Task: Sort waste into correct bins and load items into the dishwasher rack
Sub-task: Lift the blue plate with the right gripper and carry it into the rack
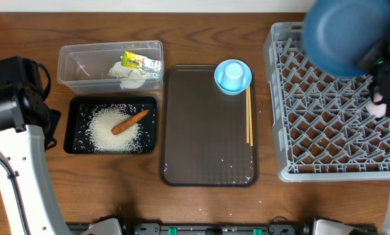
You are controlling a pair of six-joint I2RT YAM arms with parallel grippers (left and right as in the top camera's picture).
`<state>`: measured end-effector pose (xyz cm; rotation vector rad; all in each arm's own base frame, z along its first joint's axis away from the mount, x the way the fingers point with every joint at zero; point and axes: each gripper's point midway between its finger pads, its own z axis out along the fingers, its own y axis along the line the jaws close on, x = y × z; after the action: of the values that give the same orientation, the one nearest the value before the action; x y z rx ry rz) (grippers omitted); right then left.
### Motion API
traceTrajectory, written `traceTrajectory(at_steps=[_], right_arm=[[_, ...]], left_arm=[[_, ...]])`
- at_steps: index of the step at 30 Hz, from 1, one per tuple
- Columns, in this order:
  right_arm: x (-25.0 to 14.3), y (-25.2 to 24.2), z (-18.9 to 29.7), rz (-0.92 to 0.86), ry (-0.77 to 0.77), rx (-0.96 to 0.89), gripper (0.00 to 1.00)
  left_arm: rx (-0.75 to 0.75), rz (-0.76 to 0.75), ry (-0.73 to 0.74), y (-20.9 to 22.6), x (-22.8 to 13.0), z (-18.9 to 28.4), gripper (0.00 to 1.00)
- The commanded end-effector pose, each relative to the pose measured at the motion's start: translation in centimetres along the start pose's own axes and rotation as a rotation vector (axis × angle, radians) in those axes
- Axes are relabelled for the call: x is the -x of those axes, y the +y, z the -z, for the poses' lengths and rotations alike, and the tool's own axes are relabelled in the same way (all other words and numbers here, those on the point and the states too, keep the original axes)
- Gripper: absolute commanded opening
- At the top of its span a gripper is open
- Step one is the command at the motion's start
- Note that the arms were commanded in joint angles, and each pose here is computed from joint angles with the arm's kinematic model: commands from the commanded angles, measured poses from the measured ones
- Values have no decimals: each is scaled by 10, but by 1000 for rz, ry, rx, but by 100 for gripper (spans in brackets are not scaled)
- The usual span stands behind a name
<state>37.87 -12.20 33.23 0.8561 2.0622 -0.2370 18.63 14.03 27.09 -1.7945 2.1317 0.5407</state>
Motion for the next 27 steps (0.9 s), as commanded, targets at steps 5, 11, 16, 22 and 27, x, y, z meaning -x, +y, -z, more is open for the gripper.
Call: traceTrajectory(at_steps=[5, 11, 16, 22, 27], right_arm=[[58, -42, -48, 203, -208, -323, 1], [83, -58, -79, 454, -267, -609, 1], [83, -59, -116, 590, -239, -676, 1], [88, -73, -136, 653, -236, -814, 1], [94, -93, -146, 681, -216, -866, 1]], left_arm=[[75, -37, 15, 19, -4, 0, 95], [75, -36, 15, 19, -4, 0, 95], [75, -36, 15, 18, -4, 0, 95], [75, -36, 15, 19, -4, 0, 95], [75, -36, 15, 19, -4, 0, 95]])
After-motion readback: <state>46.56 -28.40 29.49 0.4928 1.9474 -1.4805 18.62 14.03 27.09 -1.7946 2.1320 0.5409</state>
